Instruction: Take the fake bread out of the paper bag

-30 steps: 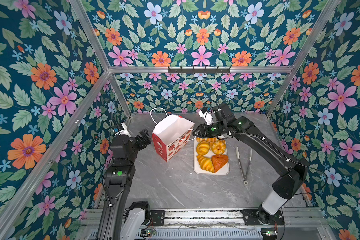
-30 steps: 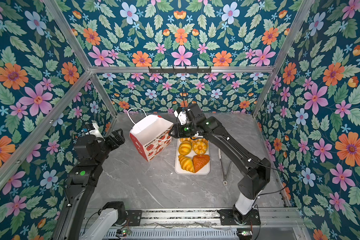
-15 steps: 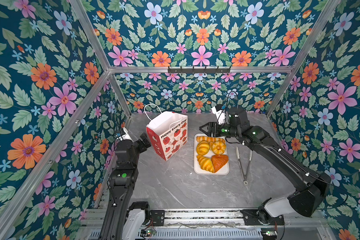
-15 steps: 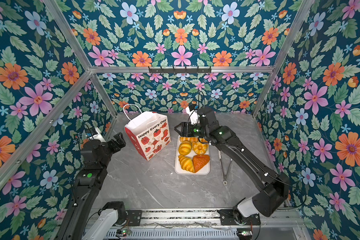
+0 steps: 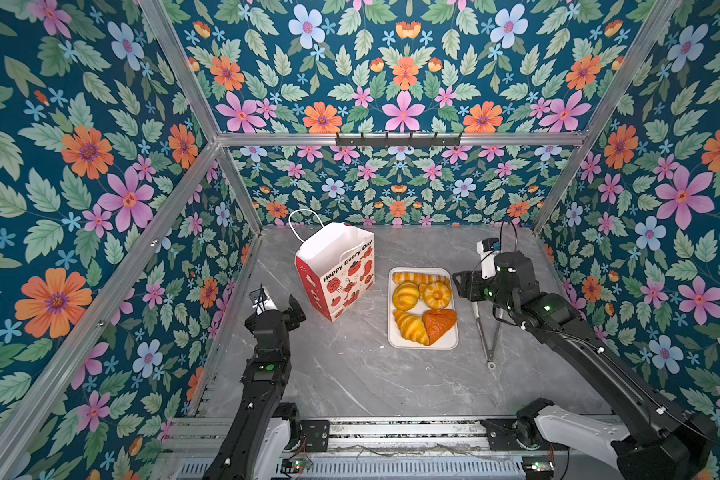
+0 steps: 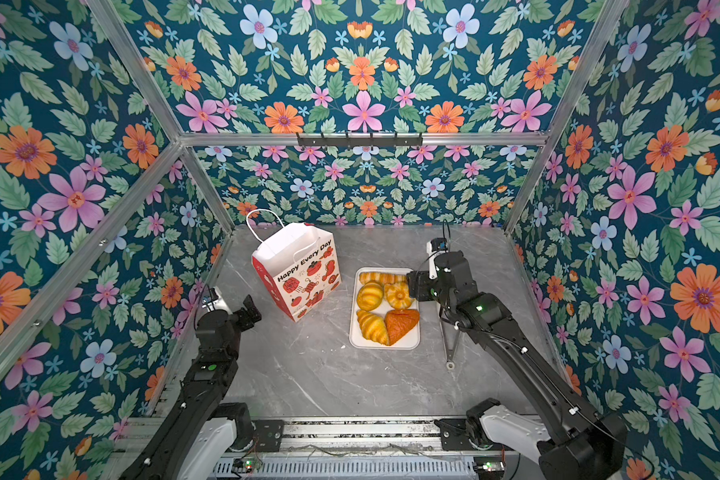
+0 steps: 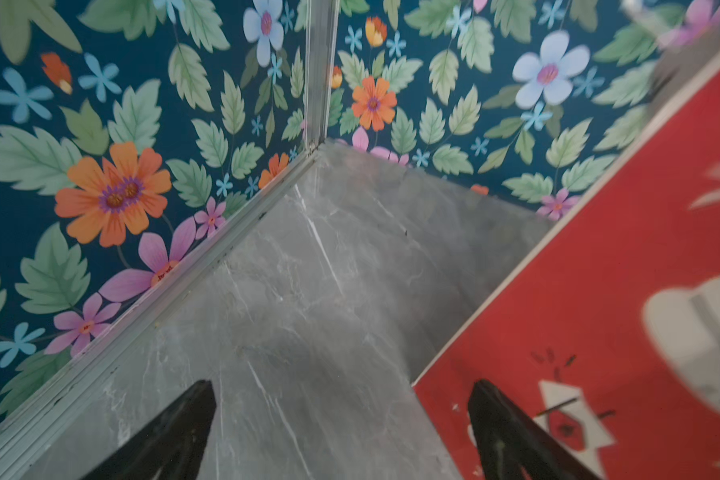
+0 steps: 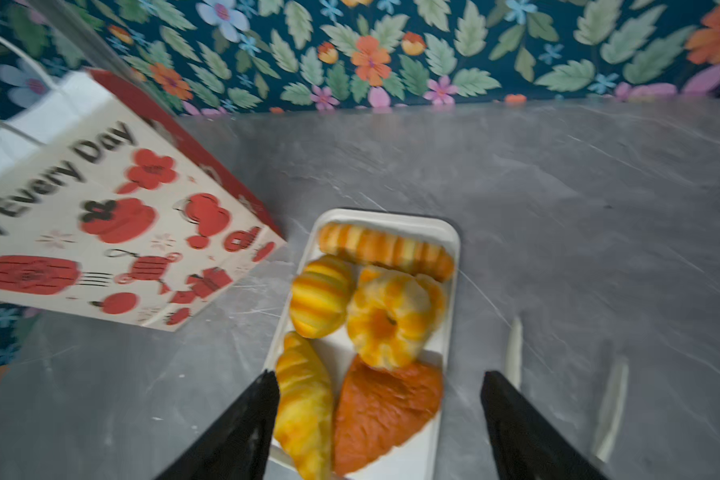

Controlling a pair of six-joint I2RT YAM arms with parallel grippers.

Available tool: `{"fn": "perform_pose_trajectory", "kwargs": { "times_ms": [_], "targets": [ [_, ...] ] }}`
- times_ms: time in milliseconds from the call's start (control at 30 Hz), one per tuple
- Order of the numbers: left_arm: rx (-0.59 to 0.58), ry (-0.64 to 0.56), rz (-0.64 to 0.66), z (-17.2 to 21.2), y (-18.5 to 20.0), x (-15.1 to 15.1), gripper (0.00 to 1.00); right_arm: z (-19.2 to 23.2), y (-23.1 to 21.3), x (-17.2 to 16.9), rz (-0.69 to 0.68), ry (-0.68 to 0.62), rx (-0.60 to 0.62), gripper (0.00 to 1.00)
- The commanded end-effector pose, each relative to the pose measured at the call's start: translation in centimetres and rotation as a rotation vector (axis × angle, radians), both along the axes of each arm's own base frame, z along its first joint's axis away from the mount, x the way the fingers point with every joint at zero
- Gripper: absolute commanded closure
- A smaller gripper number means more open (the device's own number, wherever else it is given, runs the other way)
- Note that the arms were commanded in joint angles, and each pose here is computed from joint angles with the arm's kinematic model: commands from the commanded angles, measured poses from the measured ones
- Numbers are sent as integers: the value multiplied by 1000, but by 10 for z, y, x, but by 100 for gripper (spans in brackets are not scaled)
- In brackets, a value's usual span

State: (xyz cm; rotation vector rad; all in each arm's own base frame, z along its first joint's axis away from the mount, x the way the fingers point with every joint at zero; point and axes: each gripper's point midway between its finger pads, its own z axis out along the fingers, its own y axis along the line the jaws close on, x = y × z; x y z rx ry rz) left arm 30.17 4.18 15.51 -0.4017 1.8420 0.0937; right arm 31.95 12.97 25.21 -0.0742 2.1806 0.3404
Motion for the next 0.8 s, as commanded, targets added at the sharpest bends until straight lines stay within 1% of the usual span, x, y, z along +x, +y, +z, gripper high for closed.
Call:
{"fn": "perform_pose_trajectory", "kwargs": {
  "times_ms": [0, 67, 133, 233, 367, 433, 533, 600, 667, 700, 733, 767],
  "targets": [
    [68, -176, -63, 29, -8, 16, 1, -21, -37, -2, -105, -29, -101, 20],
    [92, -182, -90, 23, -12, 22, 1, -31, -55, -4, -163, -54, -143, 18],
    [107, -180, -108, 18, -14, 28, 0, -38, -69, -4, -232, -60, -129, 17],
    [123, -186, -106, 10, -13, 35, 0, -50, -86, 0, -315, -98, -165, 17],
    [138, -194, -130, 1, -17, 51, 0, -68, -100, 6, -383, -118, -226, 17],
    [166, -186, -140, -6, -18, 60, 0, -75, -105, 11, -405, -148, -252, 17],
    [187, -210, -103, -13, -11, 64, 0, -80, -116, 19, -459, -213, -289, 17],
    [172, -180, -106, -27, -10, 67, 0, -82, -125, 25, -485, -249, -292, 17],
    [190, -197, -119, -31, -12, 73, 0, -91, -134, 31, -494, -261, -277, 17],
    [181, -168, -140, -33, -15, 77, 0, -97, -139, 34, -496, -254, -268, 17],
    [171, -110, -148, -42, -16, 81, 0, -105, -146, 36, -509, -237, -264, 17],
    [178, -106, -153, -44, -16, 84, 0, -111, -152, 39, -521, -220, -262, 17]
  ]
}}
